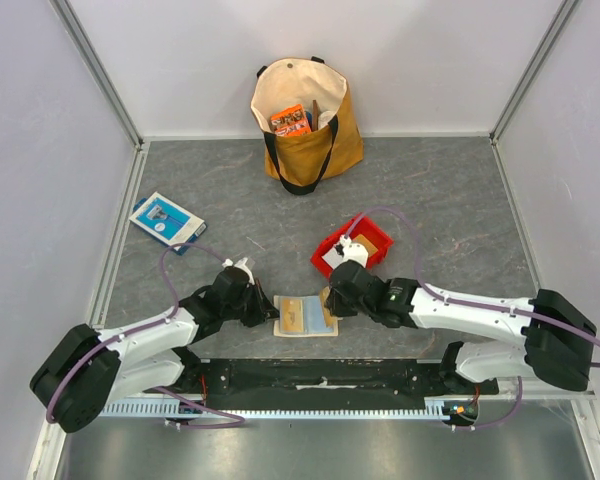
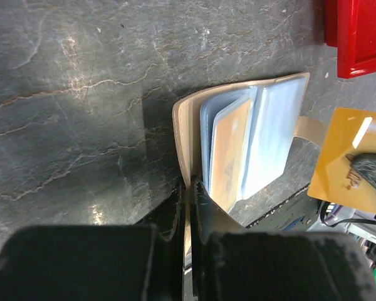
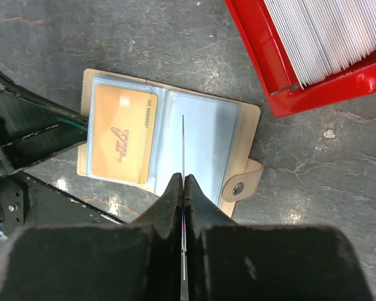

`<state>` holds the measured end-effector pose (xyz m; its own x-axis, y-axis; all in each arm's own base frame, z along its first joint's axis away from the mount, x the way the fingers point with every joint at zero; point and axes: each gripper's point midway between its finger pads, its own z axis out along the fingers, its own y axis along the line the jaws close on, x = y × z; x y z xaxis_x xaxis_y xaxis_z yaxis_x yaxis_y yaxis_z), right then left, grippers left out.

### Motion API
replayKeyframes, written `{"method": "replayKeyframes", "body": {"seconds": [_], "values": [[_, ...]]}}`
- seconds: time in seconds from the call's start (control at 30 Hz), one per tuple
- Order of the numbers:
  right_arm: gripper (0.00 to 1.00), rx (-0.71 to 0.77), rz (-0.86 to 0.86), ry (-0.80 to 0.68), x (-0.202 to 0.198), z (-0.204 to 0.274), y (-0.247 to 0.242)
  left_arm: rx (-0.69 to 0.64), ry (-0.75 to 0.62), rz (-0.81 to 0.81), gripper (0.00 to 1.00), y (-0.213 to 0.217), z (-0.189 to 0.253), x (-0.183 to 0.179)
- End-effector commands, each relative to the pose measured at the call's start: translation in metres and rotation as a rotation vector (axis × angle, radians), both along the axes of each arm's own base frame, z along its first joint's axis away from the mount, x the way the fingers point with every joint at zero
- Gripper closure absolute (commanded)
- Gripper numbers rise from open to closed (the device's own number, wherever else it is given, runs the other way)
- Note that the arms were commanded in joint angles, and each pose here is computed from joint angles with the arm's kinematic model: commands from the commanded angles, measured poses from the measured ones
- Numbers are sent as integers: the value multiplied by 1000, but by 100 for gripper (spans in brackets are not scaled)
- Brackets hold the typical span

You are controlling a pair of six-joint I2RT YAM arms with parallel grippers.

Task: Put the credit cards into the card holder
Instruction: Pick up the credit card from the storage box, then insert the credit card into the card holder.

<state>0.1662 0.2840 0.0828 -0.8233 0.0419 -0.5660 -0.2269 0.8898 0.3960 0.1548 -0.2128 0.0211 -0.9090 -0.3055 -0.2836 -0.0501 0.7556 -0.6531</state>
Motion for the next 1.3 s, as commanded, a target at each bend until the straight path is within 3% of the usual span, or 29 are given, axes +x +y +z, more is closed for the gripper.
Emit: {"method": "replayKeyframes", "body": {"seconds": [0.0, 0.67, 1.0, 1.27], "values": [[100, 20, -67, -18, 7, -4, 4, 4, -28, -25, 98, 1, 1, -1], [100, -130, -132, -28, 2, -35, -21, 12, -13, -25, 98, 3, -4, -4], [100, -82, -52, 11, -14, -52, 16, 10, -3, -32, 98, 0, -7, -4], [100, -58, 8, -32, -11, -30, 48, 13, 2, -33, 98, 1, -10, -5]]}}
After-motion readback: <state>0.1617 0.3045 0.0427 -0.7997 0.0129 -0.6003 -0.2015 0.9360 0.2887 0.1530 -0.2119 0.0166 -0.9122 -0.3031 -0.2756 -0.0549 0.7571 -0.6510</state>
